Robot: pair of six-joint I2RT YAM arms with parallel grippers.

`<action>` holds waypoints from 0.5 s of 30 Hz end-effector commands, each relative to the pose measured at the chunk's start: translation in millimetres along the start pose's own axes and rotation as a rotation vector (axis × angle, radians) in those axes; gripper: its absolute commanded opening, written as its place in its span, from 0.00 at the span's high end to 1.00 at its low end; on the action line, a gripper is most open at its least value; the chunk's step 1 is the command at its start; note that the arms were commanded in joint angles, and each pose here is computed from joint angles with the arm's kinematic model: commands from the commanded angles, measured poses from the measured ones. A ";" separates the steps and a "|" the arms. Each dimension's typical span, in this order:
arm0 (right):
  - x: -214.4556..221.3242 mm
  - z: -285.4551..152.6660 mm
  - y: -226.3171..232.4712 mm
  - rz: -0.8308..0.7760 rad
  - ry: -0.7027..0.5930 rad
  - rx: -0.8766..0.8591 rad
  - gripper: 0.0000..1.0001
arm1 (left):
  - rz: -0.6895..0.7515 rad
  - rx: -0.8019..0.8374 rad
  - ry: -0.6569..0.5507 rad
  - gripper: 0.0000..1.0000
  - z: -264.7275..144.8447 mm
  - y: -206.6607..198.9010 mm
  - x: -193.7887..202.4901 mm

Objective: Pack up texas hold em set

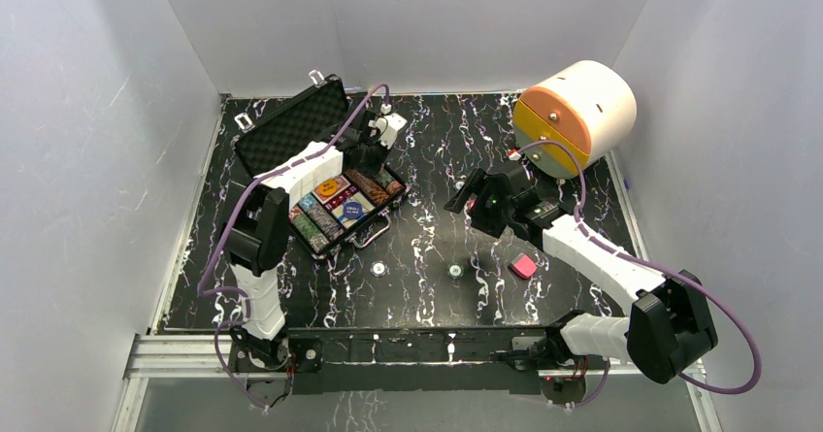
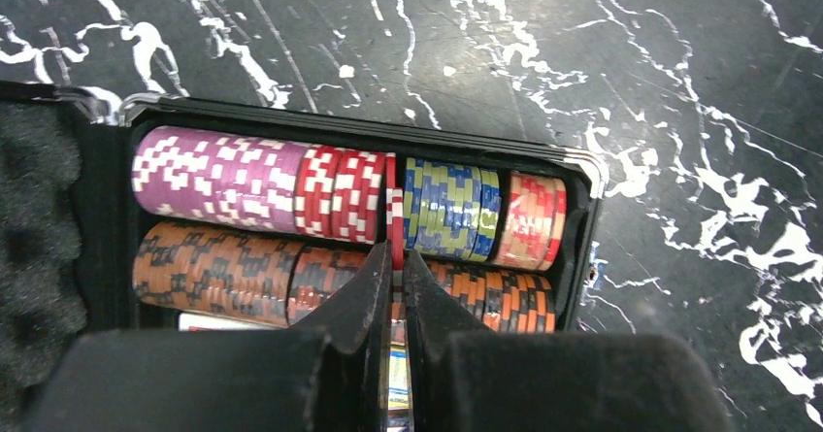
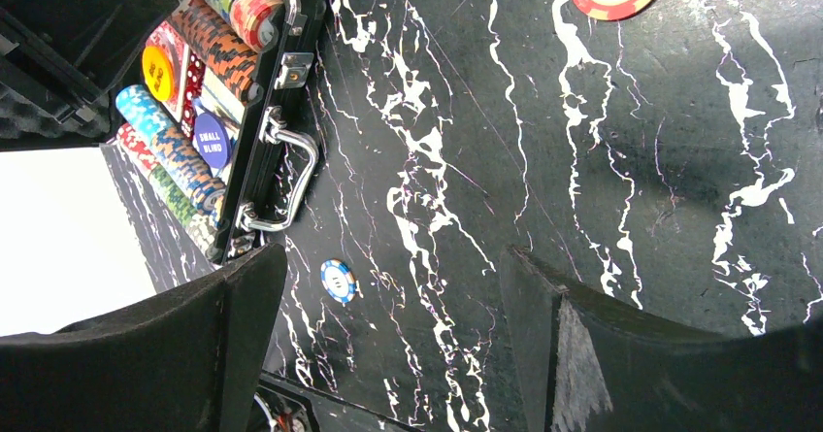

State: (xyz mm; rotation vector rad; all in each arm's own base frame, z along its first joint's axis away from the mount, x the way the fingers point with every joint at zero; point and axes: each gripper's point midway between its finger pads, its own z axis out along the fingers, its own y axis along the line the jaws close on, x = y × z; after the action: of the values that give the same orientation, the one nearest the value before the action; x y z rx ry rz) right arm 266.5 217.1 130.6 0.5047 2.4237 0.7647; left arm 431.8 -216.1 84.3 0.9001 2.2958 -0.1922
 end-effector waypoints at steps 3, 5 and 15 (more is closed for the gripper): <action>-15.3 -8.8 22.1 -0.006 -0.044 -0.059 0.12 | 0.002 0.162 0.047 1.00 -0.7 -28.4 11.1; -15.0 -8.9 22.4 -0.007 -0.042 -0.061 0.12 | 0.001 0.134 0.053 1.00 -0.7 -23.4 11.3; -13.9 -9.0 21.8 -0.006 -0.038 -0.062 0.13 | -0.003 -0.016 -0.005 1.00 -7.2 5.3 -12.9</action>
State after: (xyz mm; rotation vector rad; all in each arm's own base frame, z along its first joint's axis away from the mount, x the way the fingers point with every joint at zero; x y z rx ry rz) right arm 266.4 217.2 130.5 0.5051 2.4242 0.7650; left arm 428.5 -219.6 82.8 0.9216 2.3129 -0.2241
